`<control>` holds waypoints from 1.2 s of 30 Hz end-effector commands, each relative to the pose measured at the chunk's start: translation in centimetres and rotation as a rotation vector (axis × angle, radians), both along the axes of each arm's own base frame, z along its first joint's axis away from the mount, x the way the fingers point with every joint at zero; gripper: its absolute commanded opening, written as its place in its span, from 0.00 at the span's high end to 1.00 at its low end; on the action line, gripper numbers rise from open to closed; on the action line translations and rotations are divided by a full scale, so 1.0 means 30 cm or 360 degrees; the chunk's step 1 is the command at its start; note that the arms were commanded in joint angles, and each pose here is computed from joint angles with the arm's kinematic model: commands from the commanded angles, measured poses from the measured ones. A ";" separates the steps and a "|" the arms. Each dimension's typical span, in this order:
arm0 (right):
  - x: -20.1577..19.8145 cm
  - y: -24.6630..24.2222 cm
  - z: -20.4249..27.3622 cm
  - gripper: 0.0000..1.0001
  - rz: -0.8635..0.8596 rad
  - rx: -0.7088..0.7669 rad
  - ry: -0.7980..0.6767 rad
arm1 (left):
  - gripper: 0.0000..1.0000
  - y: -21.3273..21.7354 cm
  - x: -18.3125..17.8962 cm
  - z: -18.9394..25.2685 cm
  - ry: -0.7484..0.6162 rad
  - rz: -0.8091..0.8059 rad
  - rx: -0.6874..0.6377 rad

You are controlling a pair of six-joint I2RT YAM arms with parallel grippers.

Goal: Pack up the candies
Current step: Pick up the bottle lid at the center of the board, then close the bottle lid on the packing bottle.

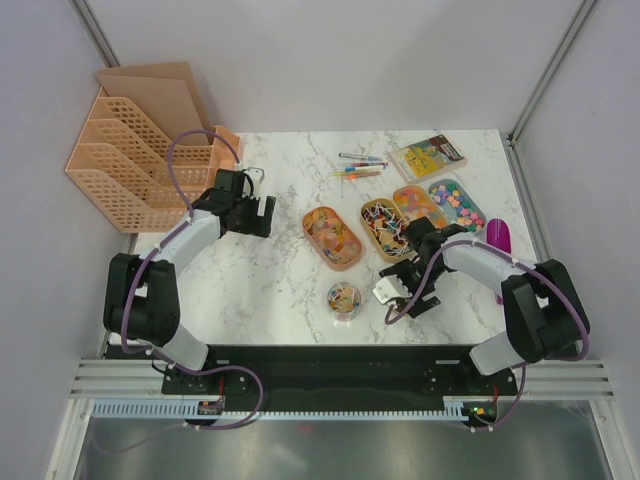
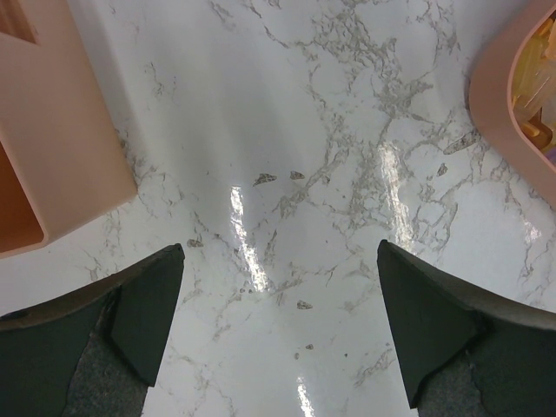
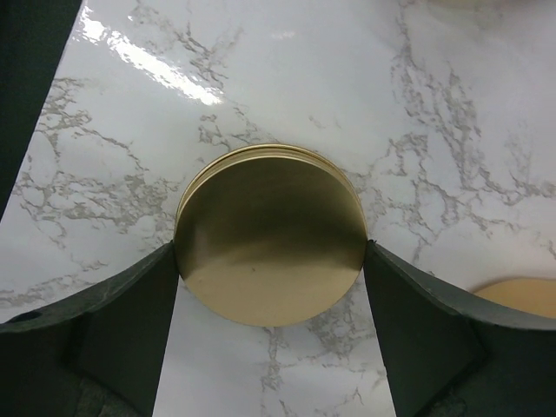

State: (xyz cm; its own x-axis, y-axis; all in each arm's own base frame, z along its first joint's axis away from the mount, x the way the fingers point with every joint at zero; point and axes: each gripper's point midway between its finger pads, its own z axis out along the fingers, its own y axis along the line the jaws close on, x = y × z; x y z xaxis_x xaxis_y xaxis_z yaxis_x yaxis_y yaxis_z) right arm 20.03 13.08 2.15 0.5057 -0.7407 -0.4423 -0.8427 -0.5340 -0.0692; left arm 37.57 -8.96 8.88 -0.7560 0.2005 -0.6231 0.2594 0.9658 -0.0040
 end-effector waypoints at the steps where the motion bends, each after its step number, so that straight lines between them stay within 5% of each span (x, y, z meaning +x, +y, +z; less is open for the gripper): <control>1: 0.053 0.042 0.110 0.15 -0.0098 0.0080 -0.0069 | 0.01 0.000 0.030 0.046 -0.0095 -0.0026 0.0009; 12: 0.087 0.300 0.449 0.12 -0.0095 0.0255 -0.0147 | 0.00 0.096 0.037 0.055 -0.0210 -0.0003 0.0167; 24: -0.042 0.500 0.314 0.14 0.0068 0.0065 -0.0001 | 0.00 0.149 -0.013 0.123 -0.0319 0.0058 0.0146; 36: -0.016 0.537 0.248 0.14 0.0027 0.0002 -0.0037 | 0.00 0.141 -0.058 0.140 -0.0341 0.0075 0.0068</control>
State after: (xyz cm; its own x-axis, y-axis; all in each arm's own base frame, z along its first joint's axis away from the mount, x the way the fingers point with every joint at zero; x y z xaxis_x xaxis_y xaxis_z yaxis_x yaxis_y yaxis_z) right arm 19.22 28.33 9.58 0.5338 -0.7301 -0.4267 -0.8250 -0.5603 -0.0734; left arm 35.55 -4.79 11.85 -0.6561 0.2084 -0.7253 0.2095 0.9736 0.0902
